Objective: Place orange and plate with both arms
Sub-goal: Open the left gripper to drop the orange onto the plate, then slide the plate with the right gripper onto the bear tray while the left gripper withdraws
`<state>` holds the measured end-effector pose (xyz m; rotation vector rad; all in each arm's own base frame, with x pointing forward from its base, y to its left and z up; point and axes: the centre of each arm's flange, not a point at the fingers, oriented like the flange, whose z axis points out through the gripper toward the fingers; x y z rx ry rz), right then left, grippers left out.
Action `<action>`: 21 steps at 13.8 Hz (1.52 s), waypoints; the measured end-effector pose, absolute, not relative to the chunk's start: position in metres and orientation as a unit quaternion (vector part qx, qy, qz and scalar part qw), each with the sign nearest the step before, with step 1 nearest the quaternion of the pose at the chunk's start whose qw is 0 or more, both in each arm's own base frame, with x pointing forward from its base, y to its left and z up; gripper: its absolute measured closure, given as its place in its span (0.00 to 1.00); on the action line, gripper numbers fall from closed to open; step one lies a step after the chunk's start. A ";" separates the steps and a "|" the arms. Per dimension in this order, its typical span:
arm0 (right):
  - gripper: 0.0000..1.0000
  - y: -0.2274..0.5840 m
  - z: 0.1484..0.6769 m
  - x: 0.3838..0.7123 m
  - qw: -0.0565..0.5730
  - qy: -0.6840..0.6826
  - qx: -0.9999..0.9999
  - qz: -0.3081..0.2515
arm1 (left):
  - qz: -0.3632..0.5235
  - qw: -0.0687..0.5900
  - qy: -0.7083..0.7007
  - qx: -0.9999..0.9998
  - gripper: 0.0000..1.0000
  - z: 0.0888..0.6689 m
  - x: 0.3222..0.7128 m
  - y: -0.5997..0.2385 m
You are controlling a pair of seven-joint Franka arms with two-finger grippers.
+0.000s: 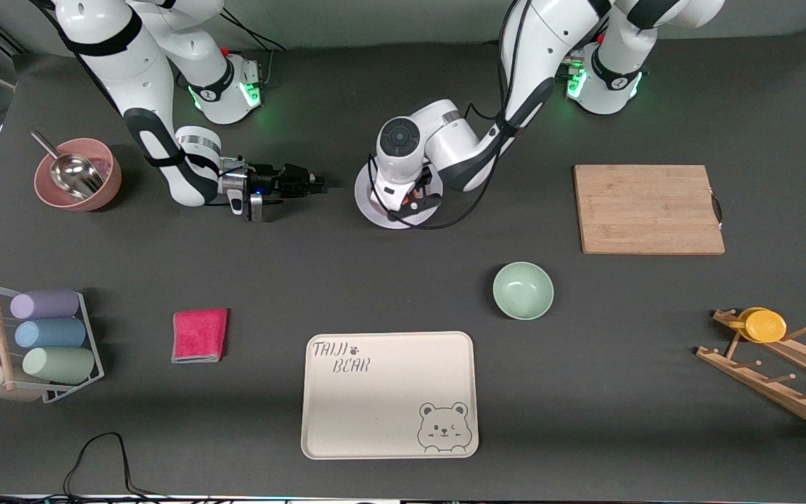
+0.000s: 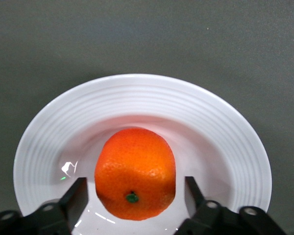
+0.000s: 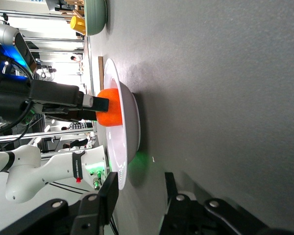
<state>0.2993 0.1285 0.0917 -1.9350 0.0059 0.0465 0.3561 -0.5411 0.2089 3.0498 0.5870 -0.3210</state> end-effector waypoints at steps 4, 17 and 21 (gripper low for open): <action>0.55 0.139 0.092 0.301 0.573 0.014 -0.819 0.012 | -0.094 -0.008 0.188 0.978 0.00 0.226 0.372 -0.529; 0.55 0.224 0.085 0.302 0.591 0.026 -0.806 -0.009 | -0.107 -0.072 0.075 0.989 0.00 0.431 0.564 -0.158; 0.57 0.226 0.082 0.304 0.591 0.028 -0.806 -0.009 | -0.116 -0.043 0.034 0.992 0.00 0.468 0.568 -0.046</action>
